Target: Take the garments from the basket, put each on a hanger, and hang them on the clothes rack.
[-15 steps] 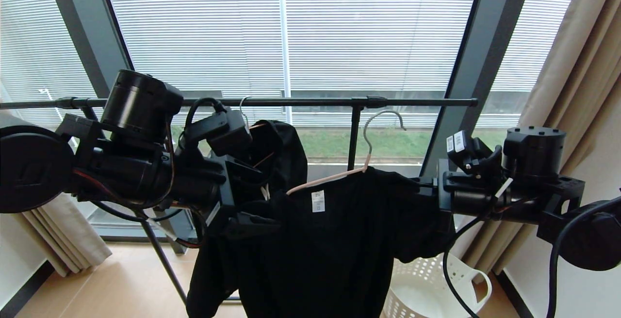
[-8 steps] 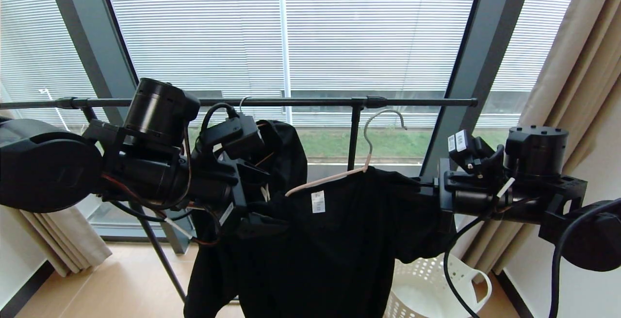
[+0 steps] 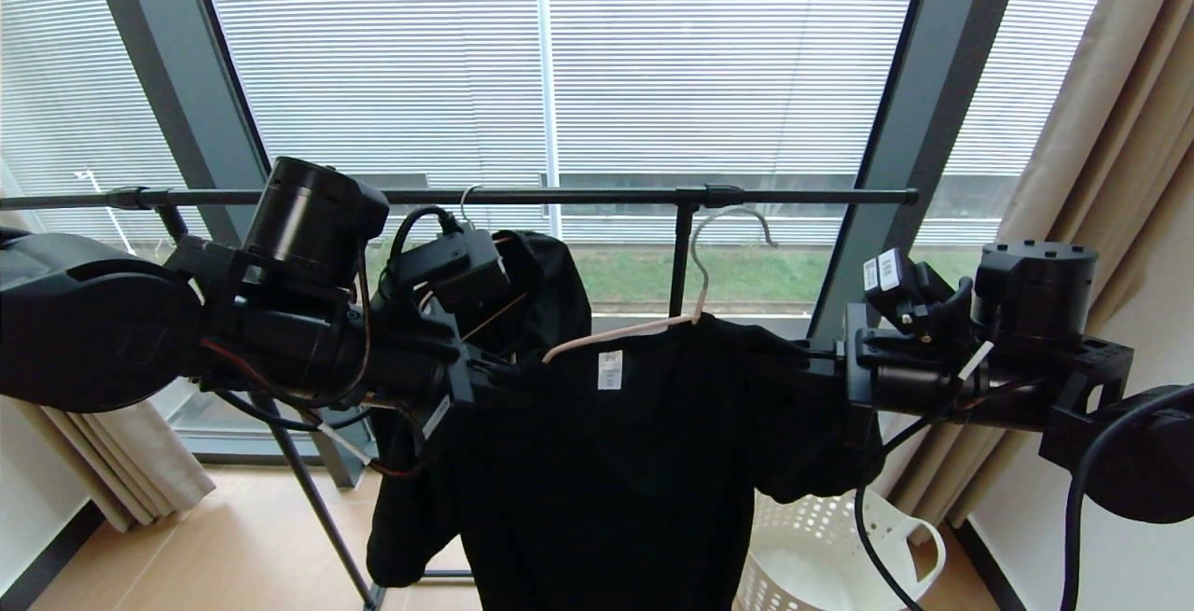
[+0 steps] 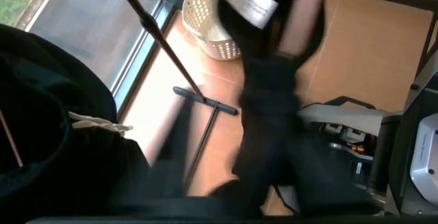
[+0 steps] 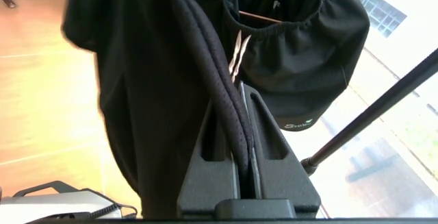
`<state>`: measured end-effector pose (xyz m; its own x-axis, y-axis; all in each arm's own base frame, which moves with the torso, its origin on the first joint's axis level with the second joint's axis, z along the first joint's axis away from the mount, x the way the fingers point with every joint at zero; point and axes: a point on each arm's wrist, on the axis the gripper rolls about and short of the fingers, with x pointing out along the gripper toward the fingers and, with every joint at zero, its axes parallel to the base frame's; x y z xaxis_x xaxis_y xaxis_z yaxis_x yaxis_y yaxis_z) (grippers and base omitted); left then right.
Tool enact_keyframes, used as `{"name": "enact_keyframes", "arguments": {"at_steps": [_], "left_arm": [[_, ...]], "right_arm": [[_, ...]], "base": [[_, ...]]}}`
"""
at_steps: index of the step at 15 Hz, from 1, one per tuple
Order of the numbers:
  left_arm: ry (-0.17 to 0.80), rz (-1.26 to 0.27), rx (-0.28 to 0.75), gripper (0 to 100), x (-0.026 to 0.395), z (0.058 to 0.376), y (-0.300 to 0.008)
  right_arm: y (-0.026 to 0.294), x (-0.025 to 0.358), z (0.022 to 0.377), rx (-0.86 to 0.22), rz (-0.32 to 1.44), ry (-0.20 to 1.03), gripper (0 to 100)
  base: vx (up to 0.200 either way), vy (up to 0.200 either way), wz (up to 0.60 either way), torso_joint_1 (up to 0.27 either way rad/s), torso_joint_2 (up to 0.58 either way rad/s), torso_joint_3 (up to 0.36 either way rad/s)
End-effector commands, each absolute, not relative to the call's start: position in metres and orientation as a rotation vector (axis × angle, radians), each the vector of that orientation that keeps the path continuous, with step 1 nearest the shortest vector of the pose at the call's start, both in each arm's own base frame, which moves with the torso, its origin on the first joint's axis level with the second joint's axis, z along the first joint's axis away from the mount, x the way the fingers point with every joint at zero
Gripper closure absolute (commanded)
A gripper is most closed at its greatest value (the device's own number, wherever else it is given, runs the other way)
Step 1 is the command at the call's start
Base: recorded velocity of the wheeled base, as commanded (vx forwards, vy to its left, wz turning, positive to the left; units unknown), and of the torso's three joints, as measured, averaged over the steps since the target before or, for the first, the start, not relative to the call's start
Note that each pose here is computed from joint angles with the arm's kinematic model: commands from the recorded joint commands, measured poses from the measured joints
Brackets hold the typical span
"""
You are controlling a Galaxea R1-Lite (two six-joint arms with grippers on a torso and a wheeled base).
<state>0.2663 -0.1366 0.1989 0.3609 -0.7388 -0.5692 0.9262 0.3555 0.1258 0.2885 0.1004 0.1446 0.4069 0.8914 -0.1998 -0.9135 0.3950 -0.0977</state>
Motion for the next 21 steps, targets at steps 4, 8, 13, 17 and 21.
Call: {"name": "enact_keyframes", "arguments": {"at_steps": [4,8,13,17,21], "left_arm": [[0.444,-1.123,0.471,100,0.261,0.203,-0.134],[0.436,-1.116,0.47,100,0.259,0.206,-0.132],[0.417,-1.094,0.46,100,0.255,0.208,-0.121],[0.37,-1.059,0.462,100,0.247,0.203,-0.11],[0.331,-1.028,0.462,100,0.229,0.204,-0.096]], "right_arm": [[0.1,0.289,0.144,-0.203,1.15,0.123,100],[0.099,0.289,0.144,-0.2,1.147,0.127,0],[0.085,0.296,0.146,-0.202,1.094,0.118,0],[0.081,0.298,0.147,-0.203,1.08,0.114,0],[0.078,0.302,0.146,-0.202,1.066,0.117,0]], "base": [[0.0,0.0,0.0,0.0,0.0,0.0],[0.0,0.0,0.0,0.0,0.0,0.0],[0.0,0.0,0.0,0.0,0.0,0.0],[0.0,0.0,0.0,0.0,0.0,0.0],[0.0,0.0,0.0,0.0,0.0,0.0]]}}
